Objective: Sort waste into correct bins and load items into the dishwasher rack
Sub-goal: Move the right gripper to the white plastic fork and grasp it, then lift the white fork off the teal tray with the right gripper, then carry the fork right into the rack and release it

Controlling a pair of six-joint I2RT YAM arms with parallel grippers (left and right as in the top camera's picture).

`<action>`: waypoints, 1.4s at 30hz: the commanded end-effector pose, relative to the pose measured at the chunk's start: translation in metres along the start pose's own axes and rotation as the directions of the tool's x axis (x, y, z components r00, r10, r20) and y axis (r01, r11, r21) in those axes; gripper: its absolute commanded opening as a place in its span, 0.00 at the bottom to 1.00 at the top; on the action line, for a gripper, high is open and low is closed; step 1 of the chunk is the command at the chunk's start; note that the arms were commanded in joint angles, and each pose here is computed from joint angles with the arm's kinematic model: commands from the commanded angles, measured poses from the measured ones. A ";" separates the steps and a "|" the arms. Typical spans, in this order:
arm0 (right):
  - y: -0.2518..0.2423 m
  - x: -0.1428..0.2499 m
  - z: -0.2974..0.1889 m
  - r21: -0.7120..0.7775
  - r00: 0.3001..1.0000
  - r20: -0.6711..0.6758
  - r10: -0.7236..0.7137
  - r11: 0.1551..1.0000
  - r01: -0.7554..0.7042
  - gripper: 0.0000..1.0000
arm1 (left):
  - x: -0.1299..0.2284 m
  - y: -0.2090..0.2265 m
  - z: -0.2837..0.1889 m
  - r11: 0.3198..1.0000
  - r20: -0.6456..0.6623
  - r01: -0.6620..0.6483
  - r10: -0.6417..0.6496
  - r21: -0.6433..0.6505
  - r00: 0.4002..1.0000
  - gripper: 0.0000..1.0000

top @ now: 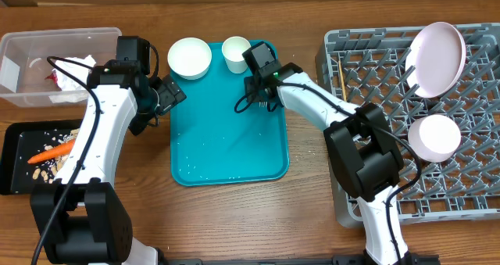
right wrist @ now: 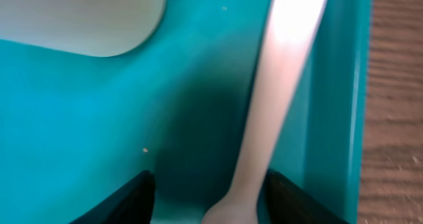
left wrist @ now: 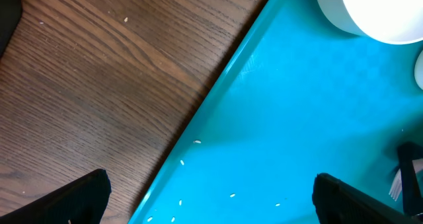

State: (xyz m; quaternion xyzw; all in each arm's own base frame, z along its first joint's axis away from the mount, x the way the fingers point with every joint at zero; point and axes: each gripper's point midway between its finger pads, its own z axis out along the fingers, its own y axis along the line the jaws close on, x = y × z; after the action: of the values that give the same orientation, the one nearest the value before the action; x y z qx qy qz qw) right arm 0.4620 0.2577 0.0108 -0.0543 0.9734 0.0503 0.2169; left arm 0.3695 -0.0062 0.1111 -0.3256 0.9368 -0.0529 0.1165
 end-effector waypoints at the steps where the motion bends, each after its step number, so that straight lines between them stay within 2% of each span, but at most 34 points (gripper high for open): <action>1: -0.013 0.016 0.016 0.091 0.993 -0.025 0.116 0.989 -0.114 0.52 | 0.001 -0.002 -0.003 1.000 0.013 -0.011 0.011 0.001 1.000 1.00; 7: -0.015 0.017 0.017 0.101 0.989 -0.023 0.143 0.985 -0.140 0.49 | 0.002 0.000 -0.003 1.000 0.008 -0.011 0.011 -0.004 1.000 1.00; 14: -0.017 0.020 0.021 0.119 0.990 -0.025 0.141 0.983 -0.137 0.37 | 0.002 0.000 -0.003 1.000 0.006 -0.010 0.010 -0.005 1.000 1.00; 21: -0.020 0.030 0.032 0.146 0.990 -0.044 0.132 0.981 -0.125 0.35 | 0.003 0.000 -0.003 1.000 0.005 -0.011 0.011 -0.006 1.000 1.00; 24: -0.019 0.033 0.034 0.156 0.991 -0.045 0.123 0.981 -0.115 0.25 | 0.003 0.000 -0.003 1.000 0.005 -0.011 0.011 -0.006 1.000 1.00; 28: -0.011 0.035 0.032 0.156 0.994 -0.042 0.104 0.983 -0.096 0.19 | 0.003 0.000 -0.003 1.000 0.005 -0.011 0.011 -0.006 1.000 1.00; 34: -0.001 0.035 0.022 0.146 0.993 -0.074 0.089 0.986 -0.078 0.04 | 0.003 0.000 -0.003 1.000 0.006 -0.010 0.010 -0.006 1.000 1.00; 42: 0.005 0.002 -0.016 0.111 0.989 -0.096 0.116 0.988 -0.105 0.04 | 0.003 0.000 -0.003 1.000 0.005 -0.011 0.011 -0.006 1.000 1.00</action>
State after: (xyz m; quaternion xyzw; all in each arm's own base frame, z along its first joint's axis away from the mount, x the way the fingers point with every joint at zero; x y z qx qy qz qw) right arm 0.4452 0.2533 0.0123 0.0037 0.9847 -0.0150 0.1733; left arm 0.3682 -0.0062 0.1108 -0.3257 0.9371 -0.0520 0.1140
